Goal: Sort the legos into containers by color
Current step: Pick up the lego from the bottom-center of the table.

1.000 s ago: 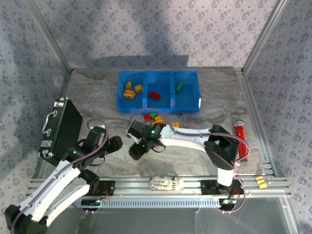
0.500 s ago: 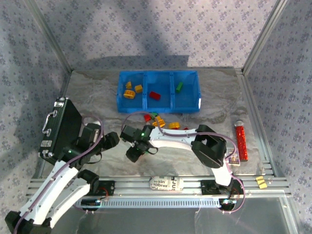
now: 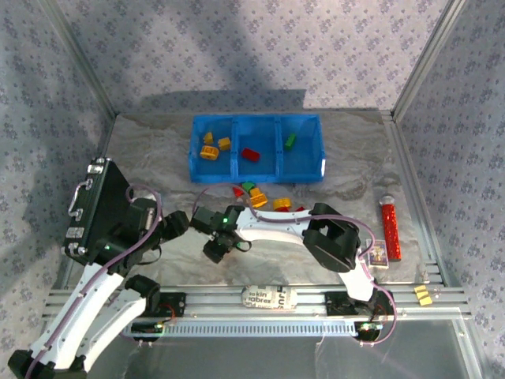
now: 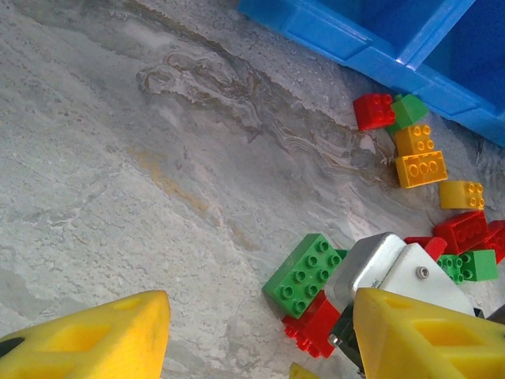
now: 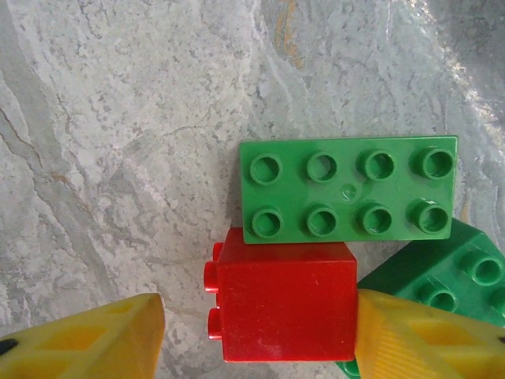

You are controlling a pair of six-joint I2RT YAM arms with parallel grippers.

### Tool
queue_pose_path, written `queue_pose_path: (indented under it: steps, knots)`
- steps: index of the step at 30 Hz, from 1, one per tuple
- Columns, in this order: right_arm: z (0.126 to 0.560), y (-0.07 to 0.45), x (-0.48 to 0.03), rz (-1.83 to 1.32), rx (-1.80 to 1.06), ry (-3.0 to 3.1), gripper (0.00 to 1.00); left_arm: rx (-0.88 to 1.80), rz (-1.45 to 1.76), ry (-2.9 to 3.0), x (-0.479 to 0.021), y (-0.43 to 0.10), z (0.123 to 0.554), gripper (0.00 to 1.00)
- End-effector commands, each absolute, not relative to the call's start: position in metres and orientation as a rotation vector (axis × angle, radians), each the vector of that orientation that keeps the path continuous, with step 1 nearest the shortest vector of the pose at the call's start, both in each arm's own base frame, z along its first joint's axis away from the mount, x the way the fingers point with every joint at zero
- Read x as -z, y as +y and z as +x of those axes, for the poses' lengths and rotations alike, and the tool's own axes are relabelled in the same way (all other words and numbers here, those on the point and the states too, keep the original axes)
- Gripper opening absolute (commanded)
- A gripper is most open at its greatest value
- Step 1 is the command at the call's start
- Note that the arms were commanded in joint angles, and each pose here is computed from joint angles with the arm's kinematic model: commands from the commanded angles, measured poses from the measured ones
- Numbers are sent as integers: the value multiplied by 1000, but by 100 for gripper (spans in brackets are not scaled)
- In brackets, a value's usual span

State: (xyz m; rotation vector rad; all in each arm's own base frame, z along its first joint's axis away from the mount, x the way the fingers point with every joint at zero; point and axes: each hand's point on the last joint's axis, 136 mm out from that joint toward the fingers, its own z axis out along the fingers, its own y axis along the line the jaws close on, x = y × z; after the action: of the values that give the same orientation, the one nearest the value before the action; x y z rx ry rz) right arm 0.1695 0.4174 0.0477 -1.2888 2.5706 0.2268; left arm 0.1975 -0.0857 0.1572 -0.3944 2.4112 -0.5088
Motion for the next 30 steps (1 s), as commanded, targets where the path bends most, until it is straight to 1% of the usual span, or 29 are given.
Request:
queue_pose_path:
  steps: [1,8,10,13,16,17,20,25,30]
  knots:
    - [168,414,-41,-1308,-160,2576,63,513,-375,2409,-164,-85,195,63]
    - [168,415,-38,-1310,-130,2568,62,515,-373,2408,-162,-85,196,63]
    - [169,415,-37,-1312,-123,2568,60,514,-371,2407,-162,-85,196,63]
    - [171,414,-37,-1305,-104,2567,55,513,-372,2407,-162,-85,196,63]
    - [172,413,-42,-1294,-94,2554,47,510,-372,2402,-163,-84,196,62]
    - [173,412,-45,-1287,-93,2550,46,511,-372,2400,-164,-84,196,62]
    - [173,408,-62,-1264,-109,2538,45,510,-368,2391,-167,-84,197,62]
    - [187,398,-107,-1165,-199,2487,45,531,-365,2364,-172,-85,199,62]
    - [224,369,-157,-1027,-224,2430,45,586,-333,2348,-175,-93,200,62]
